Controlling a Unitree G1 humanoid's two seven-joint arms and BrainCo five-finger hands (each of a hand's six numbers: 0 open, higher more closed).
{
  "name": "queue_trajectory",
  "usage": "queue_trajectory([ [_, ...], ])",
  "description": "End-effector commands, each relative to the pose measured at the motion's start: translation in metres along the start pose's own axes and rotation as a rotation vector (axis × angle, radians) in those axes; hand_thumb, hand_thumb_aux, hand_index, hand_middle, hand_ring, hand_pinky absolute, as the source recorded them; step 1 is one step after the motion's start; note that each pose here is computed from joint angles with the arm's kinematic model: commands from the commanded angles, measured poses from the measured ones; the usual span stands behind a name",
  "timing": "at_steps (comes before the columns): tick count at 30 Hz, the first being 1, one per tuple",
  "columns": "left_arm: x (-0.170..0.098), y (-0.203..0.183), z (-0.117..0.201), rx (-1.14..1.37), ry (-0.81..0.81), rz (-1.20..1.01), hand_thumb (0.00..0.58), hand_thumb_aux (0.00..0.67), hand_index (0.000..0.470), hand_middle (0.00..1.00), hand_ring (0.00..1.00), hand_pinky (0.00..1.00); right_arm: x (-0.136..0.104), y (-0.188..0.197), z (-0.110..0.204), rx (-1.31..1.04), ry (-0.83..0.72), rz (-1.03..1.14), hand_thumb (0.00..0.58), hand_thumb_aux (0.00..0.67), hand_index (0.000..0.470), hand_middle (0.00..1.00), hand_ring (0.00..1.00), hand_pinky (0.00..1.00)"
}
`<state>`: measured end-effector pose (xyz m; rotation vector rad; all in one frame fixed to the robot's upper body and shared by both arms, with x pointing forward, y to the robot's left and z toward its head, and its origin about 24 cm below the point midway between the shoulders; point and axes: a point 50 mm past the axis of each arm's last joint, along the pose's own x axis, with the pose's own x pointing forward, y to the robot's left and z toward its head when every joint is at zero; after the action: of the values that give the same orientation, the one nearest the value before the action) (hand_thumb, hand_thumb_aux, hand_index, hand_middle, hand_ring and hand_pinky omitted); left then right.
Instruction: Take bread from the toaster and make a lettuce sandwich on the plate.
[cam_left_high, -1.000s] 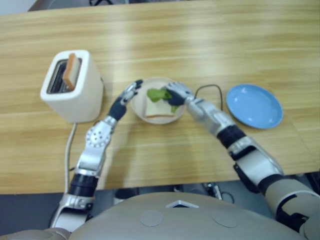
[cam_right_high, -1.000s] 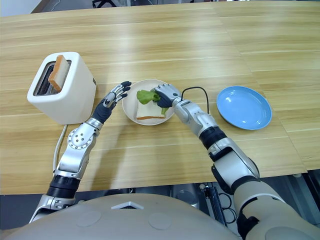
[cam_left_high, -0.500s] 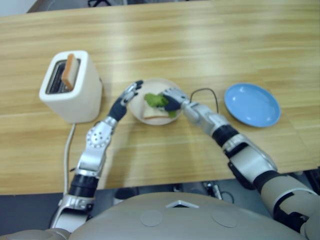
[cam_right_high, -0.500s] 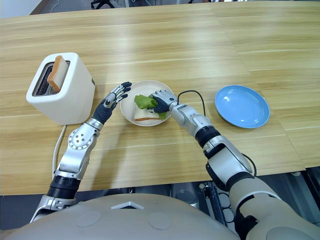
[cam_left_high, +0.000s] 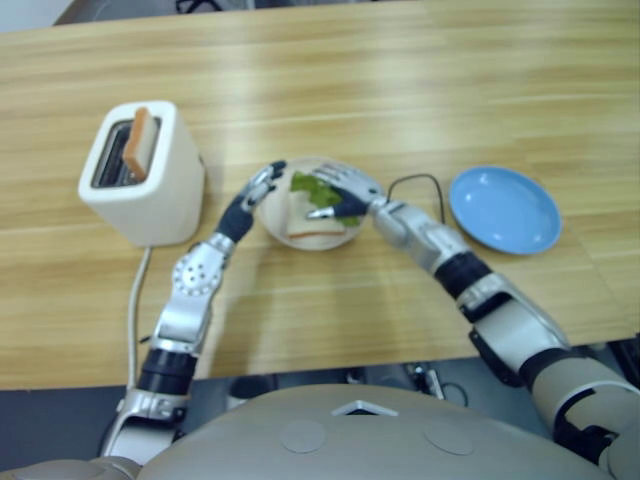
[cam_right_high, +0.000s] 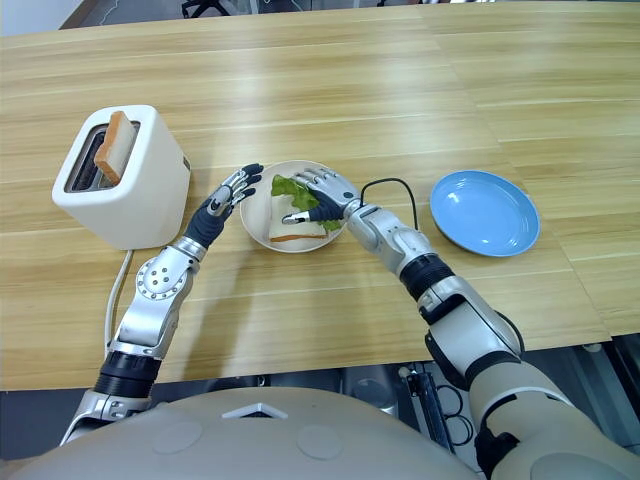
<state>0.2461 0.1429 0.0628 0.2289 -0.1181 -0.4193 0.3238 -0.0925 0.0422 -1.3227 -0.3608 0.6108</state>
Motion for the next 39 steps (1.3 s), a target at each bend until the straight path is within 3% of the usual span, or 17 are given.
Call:
queue_trajectory([
  [1, -0.001, 0.000, -0.005, 0.004, 0.030, -0.004, 0.000, 0.000, 0.000, 0.00, 0.00, 0.00, -0.003, -0.002, 0.000, 0.001, 0.005, 0.004, 0.000, 0.000, 0.000, 0.00, 0.00, 0.00],
  [14, 0.000, 0.000, -0.007, 0.001, 0.034, -0.006, 0.000, 0.000, 0.000, 0.00, 0.00, 0.00, -0.003, -0.004, 0.005, 0.011, -0.013, 0.010, 0.000, 0.000, 0.000, 0.00, 0.00, 0.00],
  [31, 0.003, -0.002, -0.011, -0.010, 0.037, -0.011, 0.000, 0.000, 0.000, 0.00, 0.00, 0.00, -0.007, 0.004, 0.039, 0.134, -0.228, 0.099, 0.000, 0.000, 0.000, 0.00, 0.00, 0.00],
  [39, 0.002, -0.002, -0.010, -0.008, 0.033, -0.009, 0.000, 0.000, 0.000, 0.00, 0.00, 0.00, -0.013, -0.022, 0.018, 0.101, -0.151, -0.007, 0.000, 0.000, 0.000, 0.00, 0.00, 0.00],
])
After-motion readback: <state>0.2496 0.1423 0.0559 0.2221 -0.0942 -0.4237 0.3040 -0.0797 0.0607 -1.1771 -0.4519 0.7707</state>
